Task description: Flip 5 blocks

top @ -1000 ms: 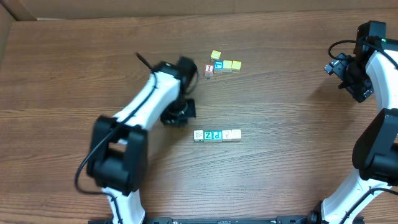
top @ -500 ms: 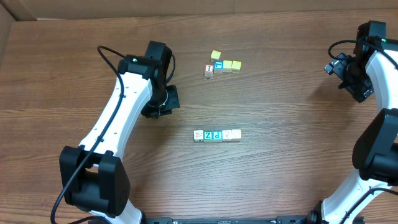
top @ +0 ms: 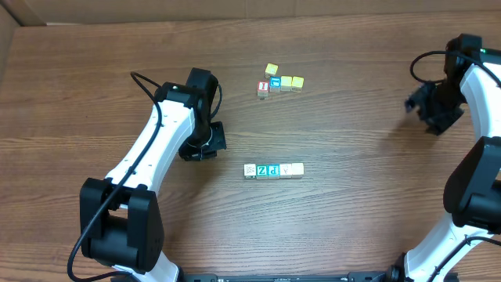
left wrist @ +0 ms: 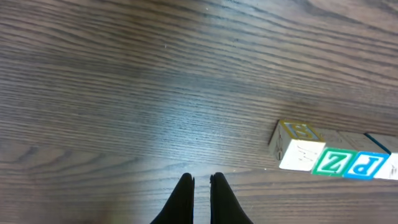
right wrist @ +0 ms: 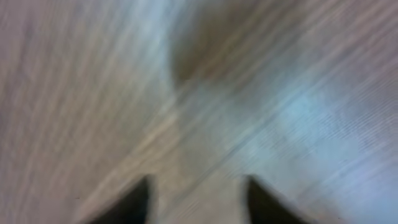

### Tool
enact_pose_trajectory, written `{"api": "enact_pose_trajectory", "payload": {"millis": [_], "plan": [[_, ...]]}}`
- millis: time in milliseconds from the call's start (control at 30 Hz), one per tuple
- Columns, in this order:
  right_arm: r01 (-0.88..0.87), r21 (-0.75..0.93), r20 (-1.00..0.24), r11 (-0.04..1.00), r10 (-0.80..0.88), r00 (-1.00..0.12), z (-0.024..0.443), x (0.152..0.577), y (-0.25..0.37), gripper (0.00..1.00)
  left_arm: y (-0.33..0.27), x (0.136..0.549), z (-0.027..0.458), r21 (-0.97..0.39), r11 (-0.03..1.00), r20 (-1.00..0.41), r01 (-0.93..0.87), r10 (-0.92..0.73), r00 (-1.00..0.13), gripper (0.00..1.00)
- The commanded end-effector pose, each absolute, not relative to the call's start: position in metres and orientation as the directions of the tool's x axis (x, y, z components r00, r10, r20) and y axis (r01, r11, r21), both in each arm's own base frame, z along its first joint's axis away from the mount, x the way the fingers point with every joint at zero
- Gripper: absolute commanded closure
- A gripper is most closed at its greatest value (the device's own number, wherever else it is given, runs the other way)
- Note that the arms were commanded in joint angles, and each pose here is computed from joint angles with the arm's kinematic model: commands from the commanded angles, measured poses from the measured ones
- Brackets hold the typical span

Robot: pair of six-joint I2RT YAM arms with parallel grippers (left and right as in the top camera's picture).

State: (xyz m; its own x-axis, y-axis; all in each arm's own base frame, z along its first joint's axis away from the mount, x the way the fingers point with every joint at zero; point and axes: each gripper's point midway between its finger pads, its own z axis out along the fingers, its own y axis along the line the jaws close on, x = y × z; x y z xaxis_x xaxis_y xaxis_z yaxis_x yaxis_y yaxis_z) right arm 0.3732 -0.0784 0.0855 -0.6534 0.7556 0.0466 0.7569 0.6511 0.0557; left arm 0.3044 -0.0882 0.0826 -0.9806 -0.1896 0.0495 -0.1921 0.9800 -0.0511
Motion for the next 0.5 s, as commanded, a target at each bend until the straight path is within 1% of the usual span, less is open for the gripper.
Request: {"api": "enact_pose_trajectory", "payload": {"millis": [0, 133, 267, 367, 467], "plan": [[0.692, 0.074, 0.071, 0.718, 0.689, -0.721, 0.1, 0.369, -0.052, 0.96, -0.099, 0.298, 0.084, -0.071, 0.986, 0.063, -0.151, -0.146, -0.987, 0.96], [0.569, 0.047, 0.13, 0.821, 0.56, -0.819, 0.101, 0.355, -0.012, 0.96, -0.105, 0.293, 0.084, -0.065, 0.989, 0.075, -0.133, -0.128, -0.989, 0.96], [0.46, 0.022, 0.166, 0.888, 0.45, -0.877, 0.101, 0.339, 0.029, 0.96, -0.11, 0.287, 0.087, -0.061, 0.992, 0.081, -0.114, -0.109, -0.991, 0.96], [0.383, 0.028, 0.154, 0.923, 0.375, -0.914, 0.104, 0.326, 0.058, 0.96, -0.109, 0.281, 0.096, -0.056, 0.992, 0.071, -0.111, -0.107, -0.992, 0.96], [0.32, 0.054, 0.109, 0.946, 0.313, -0.944, 0.107, 0.312, 0.081, 0.96, -0.1, 0.276, 0.111, -0.021, 0.991, 0.033, -0.132, -0.132, -0.991, 0.96]]}}
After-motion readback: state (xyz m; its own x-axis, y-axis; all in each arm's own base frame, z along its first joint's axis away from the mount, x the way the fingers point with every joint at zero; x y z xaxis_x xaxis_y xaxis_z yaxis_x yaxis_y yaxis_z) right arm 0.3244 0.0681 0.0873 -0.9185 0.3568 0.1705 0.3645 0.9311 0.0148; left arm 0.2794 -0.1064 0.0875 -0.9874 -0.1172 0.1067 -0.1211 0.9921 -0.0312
